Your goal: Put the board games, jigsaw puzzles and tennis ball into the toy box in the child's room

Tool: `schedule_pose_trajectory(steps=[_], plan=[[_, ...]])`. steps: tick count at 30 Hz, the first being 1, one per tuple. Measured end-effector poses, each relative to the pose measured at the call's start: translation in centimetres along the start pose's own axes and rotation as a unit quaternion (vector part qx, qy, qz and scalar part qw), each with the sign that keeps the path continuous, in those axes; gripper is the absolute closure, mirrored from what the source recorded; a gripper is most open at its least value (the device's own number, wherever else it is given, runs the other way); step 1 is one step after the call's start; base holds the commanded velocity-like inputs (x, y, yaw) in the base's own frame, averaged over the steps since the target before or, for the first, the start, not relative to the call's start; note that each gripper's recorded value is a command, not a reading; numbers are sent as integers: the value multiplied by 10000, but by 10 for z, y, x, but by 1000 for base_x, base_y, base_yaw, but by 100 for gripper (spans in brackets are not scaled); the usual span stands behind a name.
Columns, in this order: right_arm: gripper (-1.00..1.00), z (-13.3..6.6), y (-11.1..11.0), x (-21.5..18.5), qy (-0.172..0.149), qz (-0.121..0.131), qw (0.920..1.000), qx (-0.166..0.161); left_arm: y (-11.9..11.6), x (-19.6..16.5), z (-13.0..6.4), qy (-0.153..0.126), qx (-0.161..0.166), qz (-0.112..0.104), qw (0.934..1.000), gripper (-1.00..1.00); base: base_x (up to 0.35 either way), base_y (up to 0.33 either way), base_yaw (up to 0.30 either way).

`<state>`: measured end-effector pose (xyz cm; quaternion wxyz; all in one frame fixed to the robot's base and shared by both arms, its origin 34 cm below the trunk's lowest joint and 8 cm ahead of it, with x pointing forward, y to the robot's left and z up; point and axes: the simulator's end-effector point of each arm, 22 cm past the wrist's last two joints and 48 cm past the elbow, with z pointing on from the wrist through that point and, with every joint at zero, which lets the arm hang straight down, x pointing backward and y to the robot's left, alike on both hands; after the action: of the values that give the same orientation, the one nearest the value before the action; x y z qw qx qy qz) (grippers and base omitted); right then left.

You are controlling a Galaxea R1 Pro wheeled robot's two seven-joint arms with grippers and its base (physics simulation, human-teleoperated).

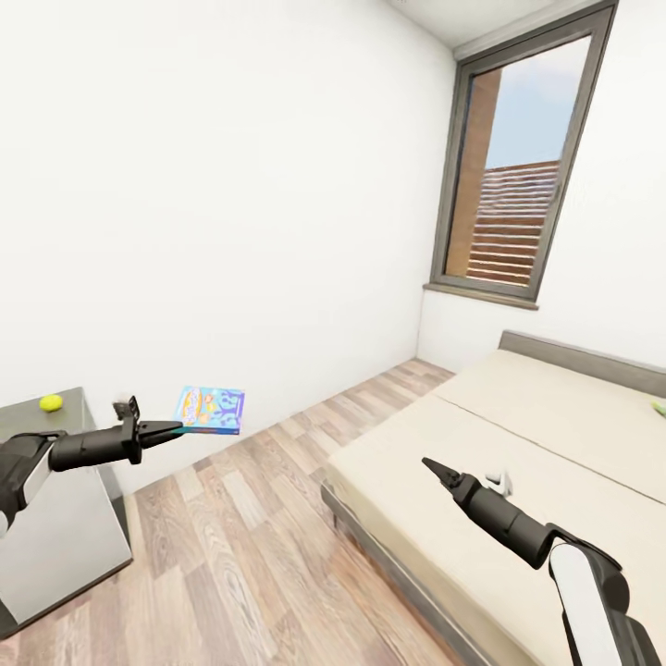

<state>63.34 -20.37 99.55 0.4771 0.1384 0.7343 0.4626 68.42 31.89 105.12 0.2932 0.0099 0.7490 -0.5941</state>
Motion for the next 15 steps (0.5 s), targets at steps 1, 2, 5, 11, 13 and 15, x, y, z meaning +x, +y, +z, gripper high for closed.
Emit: schedule_pose_trajectory(steps=[1,2,5,11,13,15], plan=[[-100,0,1,-1,0,0,10000,-1,-2,-1,0,2,1,3,10000,100,0,0,270],[-100,0,3,-1,0,1,10000,2,-3,-1,0,1,4,6,10000,100,0,0,270],[-100,-1,7,-4,-2,-3,10000,-3,-9,-4,-1,-10,13,15,10000,100,0,0,270],[-100,-3,16,-10,-13,-14,10000,-15,-19,-6,-1,5,23,32,10000,100,0,0,270],[-100,-4,19,-11,-16,-19,10000,-19,-22,-7,-2,6,26,38,10000,100,0,0,270],[-100,-5,22,-13,-20,-22,10000,-22,-26,-9,-2,3,33,44,10000,100,0,0,270]])
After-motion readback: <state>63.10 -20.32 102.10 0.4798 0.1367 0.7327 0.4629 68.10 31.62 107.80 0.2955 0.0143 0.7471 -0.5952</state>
